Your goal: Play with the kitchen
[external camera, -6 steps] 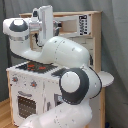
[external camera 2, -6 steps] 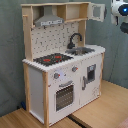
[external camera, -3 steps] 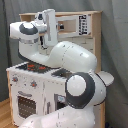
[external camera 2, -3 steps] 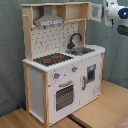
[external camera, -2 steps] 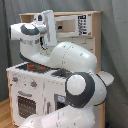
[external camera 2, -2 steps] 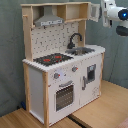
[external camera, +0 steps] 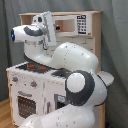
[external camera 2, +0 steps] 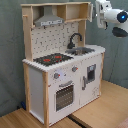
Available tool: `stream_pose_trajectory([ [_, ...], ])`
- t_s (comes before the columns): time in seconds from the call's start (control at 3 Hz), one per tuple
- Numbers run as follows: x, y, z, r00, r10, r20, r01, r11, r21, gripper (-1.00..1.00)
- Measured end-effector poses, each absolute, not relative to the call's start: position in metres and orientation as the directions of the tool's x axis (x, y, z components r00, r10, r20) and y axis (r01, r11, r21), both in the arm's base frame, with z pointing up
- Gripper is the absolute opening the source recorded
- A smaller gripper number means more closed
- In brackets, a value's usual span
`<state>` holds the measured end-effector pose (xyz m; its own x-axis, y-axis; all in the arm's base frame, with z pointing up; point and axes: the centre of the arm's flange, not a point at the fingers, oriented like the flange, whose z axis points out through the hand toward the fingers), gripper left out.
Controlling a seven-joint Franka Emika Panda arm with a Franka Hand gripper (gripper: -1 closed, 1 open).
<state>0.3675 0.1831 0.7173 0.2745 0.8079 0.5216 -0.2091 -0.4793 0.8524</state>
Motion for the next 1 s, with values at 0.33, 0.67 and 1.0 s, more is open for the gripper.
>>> stream_pose_trajectory([
  [0.33, 0.384, 0.196, 0.715, 0.226, 0.831, 0.509, -0.187, -0.475, 0.860, -1.00],
  [0.67, 0.402, 0.212, 0.715, 0.192, 0.845, 0.499, -0.167, -0.473, 0.865, -1.00],
  [1.0, 0.417, 0.227, 0.716, 0.172, 0.853, 0.494, -0.151, -0.472, 0.868, -1.00],
])
